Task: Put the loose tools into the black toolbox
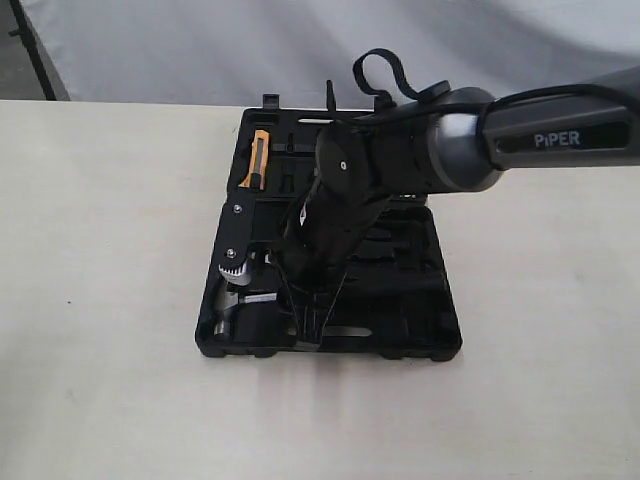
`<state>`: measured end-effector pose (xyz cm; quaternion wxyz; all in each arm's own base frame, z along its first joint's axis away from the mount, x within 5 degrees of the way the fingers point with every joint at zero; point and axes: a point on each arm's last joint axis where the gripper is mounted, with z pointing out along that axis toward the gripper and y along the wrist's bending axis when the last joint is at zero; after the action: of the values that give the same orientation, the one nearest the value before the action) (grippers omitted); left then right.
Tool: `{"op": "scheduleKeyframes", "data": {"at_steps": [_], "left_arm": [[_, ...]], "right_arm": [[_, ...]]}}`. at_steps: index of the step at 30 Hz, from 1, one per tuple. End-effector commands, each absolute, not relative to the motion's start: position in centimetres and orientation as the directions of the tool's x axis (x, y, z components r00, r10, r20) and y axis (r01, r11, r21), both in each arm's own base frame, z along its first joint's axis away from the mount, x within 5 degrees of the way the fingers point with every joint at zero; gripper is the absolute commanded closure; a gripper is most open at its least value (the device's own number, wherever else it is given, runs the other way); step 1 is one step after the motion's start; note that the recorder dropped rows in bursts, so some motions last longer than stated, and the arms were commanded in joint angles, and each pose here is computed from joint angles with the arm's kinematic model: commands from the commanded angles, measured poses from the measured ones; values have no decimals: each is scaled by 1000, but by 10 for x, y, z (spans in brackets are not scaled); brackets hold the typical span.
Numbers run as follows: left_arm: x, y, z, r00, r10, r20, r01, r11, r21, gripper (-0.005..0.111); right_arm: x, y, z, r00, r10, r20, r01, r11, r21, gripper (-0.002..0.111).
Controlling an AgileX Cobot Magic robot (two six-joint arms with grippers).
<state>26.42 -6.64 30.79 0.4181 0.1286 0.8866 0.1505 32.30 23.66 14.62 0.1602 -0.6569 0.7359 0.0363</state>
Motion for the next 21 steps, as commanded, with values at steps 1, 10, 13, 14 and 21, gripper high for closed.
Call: {"op": "scheduleKeyframes", "data": {"at_steps": [1, 10, 13, 14, 21], "left_arm": [[263, -66, 307, -614, 334, -715, 100, 932, 350, 105], [263, -66, 307, -614, 334, -715, 100, 932, 350, 105], [263, -66, 307, -614, 334, -715, 100, 932, 350, 105], [263, -66, 307, -614, 334, -715, 100, 932, 350, 105], [263, -66, 307, -614, 334, -715, 100, 932, 350, 105]], "right_arm": [[323, 233, 155, -98, -959, -267, -971, 151, -184, 53], [324, 233, 215, -279, -845, -456, -888, 408, -213, 108], [324, 233, 199, -359, -836, -415, -880, 451, -147, 108], [324, 234, 192, -375, -839, -395, -881, 455, -130, 108], [325, 242, 178, -457, -793, -402, -860, 510, -29, 108]]}}
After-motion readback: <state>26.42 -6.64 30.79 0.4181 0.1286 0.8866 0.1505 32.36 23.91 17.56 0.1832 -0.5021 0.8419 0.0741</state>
